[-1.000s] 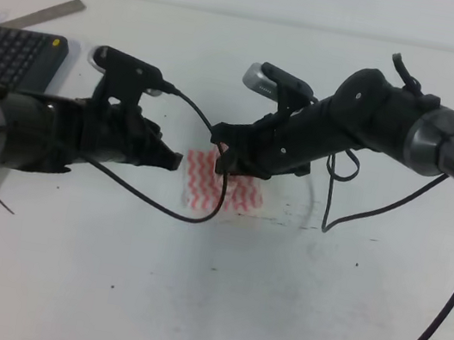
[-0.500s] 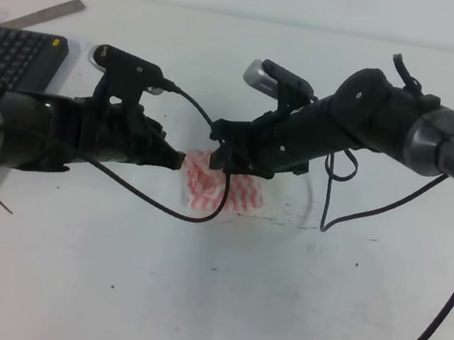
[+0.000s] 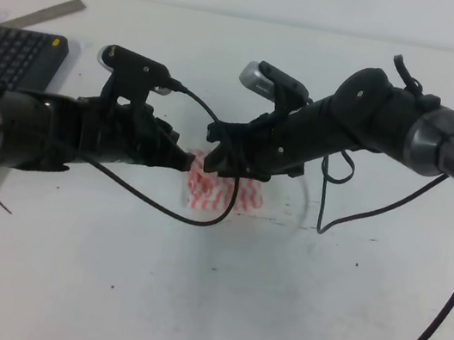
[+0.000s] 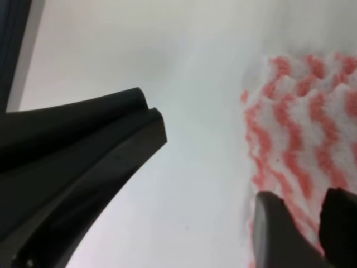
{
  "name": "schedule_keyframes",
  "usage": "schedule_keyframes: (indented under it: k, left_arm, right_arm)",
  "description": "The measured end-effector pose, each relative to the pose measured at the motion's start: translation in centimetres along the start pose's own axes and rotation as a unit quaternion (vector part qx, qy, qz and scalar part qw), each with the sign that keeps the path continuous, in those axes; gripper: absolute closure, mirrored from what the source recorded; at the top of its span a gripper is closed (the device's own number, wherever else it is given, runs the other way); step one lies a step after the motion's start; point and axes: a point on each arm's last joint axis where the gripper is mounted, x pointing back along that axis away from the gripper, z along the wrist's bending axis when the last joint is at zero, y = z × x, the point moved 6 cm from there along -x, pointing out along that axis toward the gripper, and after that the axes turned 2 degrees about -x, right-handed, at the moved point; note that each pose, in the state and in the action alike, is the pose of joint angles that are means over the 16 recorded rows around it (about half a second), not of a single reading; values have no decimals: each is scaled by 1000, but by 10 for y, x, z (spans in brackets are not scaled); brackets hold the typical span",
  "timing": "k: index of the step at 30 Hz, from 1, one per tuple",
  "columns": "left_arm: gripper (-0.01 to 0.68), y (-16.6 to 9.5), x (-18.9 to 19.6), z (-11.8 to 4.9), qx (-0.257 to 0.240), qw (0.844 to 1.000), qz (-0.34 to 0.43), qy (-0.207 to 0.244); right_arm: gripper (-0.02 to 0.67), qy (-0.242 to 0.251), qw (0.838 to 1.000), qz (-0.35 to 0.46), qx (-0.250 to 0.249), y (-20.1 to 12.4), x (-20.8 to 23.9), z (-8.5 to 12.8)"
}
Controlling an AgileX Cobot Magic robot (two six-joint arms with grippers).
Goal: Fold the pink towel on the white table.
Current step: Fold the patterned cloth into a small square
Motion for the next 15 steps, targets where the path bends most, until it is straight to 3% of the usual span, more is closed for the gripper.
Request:
schedule_keyframes:
  k: [15]
  left_arm:
    - [630,1,0,-3,5,1000,-3,-11]
  right_arm:
    - [507,13,999,41,-10,-13,-11,-3]
